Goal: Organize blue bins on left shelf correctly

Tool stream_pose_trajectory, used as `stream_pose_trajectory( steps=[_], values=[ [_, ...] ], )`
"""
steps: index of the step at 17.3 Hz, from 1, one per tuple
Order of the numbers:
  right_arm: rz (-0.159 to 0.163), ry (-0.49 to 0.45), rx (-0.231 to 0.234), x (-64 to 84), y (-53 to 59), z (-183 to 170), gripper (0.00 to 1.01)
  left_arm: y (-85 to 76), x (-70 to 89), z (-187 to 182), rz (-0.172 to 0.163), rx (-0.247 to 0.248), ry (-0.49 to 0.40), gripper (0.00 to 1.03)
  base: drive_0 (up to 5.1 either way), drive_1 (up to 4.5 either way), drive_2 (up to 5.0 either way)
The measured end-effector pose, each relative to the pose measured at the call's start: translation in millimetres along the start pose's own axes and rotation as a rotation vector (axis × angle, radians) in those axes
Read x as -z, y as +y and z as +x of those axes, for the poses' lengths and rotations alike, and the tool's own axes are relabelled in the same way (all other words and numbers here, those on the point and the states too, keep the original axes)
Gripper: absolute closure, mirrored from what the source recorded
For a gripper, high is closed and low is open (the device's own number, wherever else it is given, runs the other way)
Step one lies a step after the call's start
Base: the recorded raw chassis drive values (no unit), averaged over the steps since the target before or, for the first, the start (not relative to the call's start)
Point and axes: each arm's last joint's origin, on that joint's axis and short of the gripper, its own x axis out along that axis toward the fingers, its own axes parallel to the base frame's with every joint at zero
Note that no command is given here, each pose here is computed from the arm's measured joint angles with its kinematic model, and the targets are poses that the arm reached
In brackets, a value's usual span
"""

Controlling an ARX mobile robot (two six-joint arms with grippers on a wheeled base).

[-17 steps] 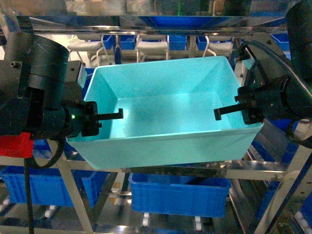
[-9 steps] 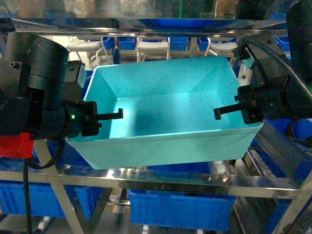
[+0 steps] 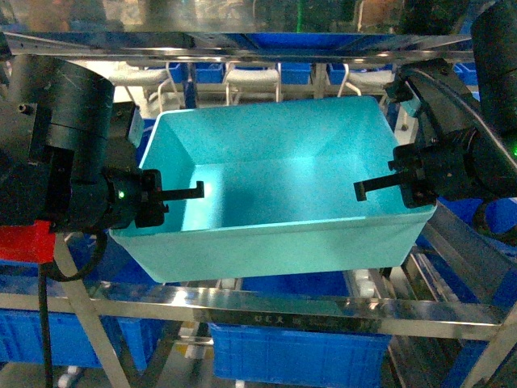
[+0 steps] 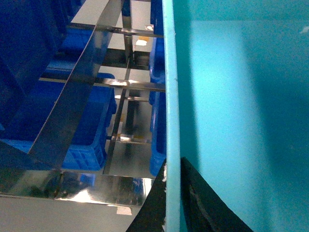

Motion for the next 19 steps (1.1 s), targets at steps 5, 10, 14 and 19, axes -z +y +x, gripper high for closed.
stream_pose_trajectory(
  steps=[5,10,14,19],
  values=[
    [-0.03,0.051,0.041,7.1,-1.9,23,0.99,-4.6,12.7,27,0.002,-0.01,0.063,0.98,0.0,0.0,0.0],
    [-0.053,0.094,0.074,15.2,-3.0,36,0.99,-12.7,20.5,49,0.015,-0.013,0.11,0.98,0.0,0.0,0.0],
    [-0.051,0.171,0.076,26.3,-5.4,49,0.99,-14.6,31.9,62,0.032,-0.021,0.173,0.98,0.0,0.0,0.0],
    [-0.015,0.201,0.031,22.8,-4.8,47,0.99,-16.4,30.5,63,0.07,-0.031,0.174,0.98,0.0,0.0,0.0]
  ],
)
